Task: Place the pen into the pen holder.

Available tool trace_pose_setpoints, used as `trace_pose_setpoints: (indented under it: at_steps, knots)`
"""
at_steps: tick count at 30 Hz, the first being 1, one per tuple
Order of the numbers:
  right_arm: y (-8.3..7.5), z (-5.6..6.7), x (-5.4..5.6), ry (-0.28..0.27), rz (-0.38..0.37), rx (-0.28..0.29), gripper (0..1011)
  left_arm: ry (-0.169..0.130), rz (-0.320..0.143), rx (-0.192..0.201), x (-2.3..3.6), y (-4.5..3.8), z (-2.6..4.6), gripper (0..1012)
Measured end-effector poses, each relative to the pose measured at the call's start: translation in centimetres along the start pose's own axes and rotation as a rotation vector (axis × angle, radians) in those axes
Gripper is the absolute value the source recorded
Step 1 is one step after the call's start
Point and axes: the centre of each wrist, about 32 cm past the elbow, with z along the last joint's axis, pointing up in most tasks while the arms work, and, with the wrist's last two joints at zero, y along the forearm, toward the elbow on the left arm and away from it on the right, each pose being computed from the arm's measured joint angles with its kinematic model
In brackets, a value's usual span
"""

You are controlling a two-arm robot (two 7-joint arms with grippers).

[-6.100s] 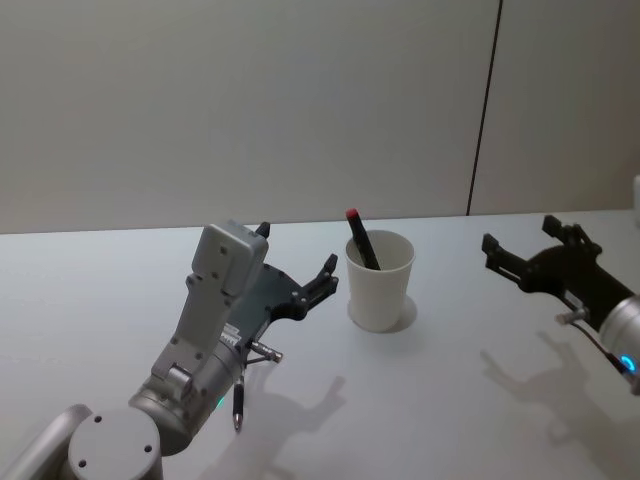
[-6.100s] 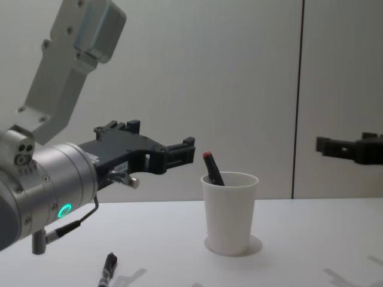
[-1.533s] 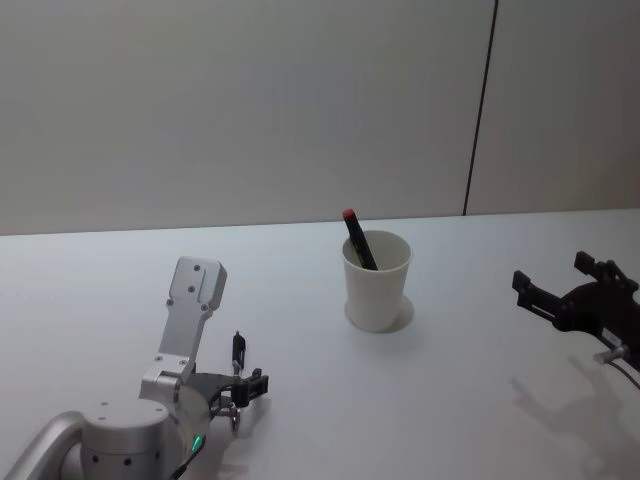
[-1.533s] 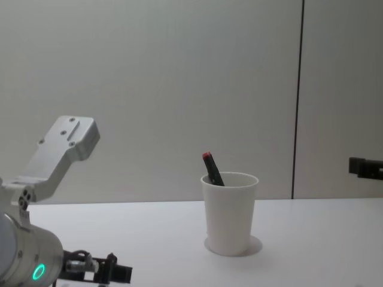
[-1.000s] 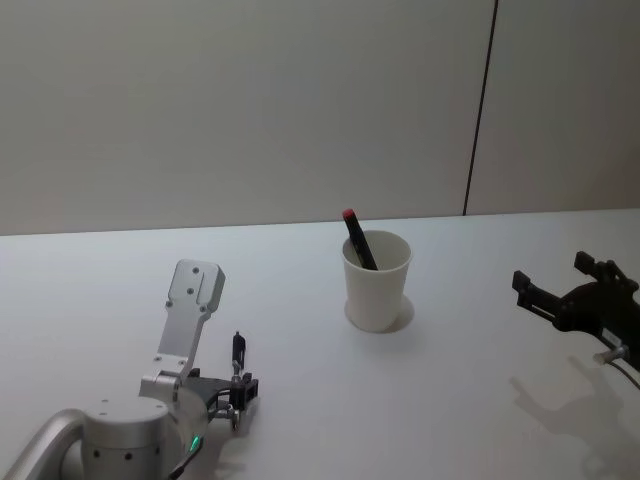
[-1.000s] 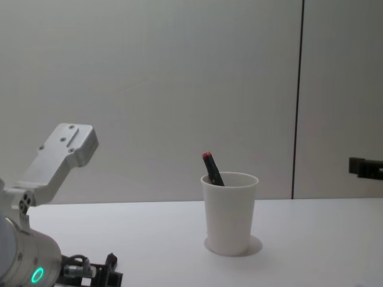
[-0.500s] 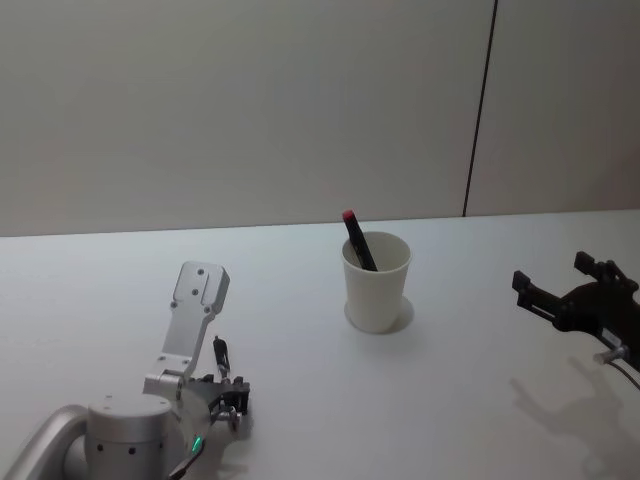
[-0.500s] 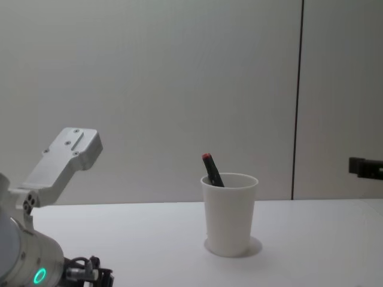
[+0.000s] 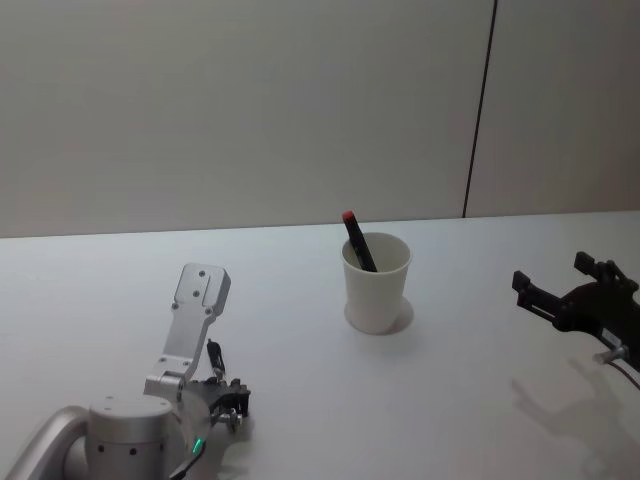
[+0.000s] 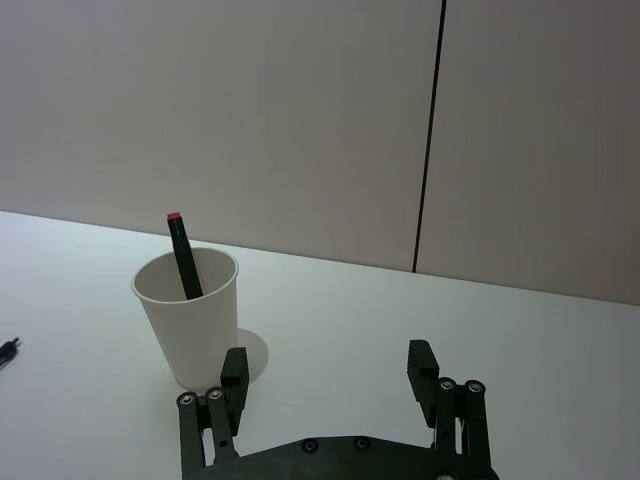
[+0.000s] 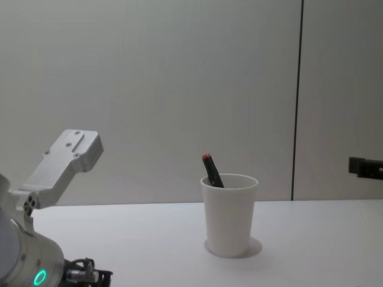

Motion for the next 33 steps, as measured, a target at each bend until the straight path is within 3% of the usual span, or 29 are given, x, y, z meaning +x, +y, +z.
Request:
trace_pose_setpoints:
  at_steps: [17,20,33]
  knots:
    - [0.0,0.0,0.0,0.0,0.0,0.0,1001,0.0,0.0,-0.029,0.32,-0.14,0.03,185]
    - [0.0,0.0,0.0,0.0,0.0,0.0,1001,0.0,0.002,-0.042,0.43,-0.15,0.2,130]
    - [0.0,0.0,0.0,0.0,0.0,0.0,1001,-0.007,0.006,-0.118,0.87,-0.08,0.84,130]
